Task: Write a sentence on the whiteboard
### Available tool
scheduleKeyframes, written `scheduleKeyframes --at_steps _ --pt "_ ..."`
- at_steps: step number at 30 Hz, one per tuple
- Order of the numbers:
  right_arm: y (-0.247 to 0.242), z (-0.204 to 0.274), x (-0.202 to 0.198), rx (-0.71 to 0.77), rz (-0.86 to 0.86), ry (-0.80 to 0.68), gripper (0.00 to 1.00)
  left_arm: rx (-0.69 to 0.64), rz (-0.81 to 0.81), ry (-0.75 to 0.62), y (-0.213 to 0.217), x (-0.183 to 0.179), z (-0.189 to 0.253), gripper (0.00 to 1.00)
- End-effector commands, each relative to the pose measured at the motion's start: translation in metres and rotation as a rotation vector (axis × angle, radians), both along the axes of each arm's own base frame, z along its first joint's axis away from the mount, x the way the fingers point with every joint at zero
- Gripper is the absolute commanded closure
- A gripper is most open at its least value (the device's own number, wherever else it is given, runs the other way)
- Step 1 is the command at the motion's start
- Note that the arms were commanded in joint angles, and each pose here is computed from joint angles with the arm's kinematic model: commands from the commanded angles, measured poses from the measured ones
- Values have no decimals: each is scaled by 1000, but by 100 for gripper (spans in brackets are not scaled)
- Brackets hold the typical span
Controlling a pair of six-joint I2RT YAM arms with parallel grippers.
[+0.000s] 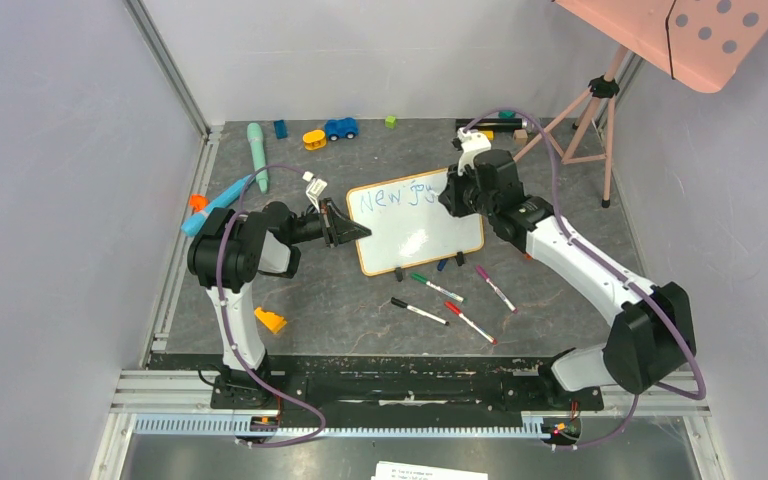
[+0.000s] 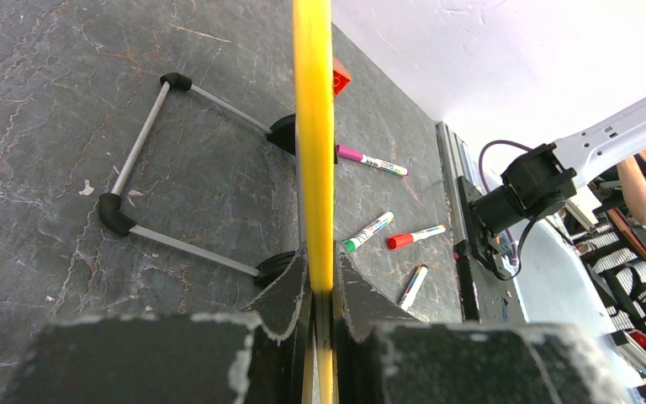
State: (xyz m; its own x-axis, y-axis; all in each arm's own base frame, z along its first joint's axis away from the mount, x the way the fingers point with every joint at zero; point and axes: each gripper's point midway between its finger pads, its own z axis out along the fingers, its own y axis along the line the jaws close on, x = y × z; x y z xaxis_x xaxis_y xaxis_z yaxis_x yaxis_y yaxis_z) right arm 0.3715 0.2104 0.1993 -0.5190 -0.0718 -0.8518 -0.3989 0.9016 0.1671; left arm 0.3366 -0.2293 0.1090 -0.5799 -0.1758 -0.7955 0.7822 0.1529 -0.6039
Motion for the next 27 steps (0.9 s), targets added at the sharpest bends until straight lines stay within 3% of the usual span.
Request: scheduleKeyframes --at_steps 1,27 --pt "-6 34 10 31 -23 -103 100 0 -28 -168 -2 1 15 98" --pt "-13 26 40 -14 -94 -83 100 0 -29 -168 -2 1 15 98"
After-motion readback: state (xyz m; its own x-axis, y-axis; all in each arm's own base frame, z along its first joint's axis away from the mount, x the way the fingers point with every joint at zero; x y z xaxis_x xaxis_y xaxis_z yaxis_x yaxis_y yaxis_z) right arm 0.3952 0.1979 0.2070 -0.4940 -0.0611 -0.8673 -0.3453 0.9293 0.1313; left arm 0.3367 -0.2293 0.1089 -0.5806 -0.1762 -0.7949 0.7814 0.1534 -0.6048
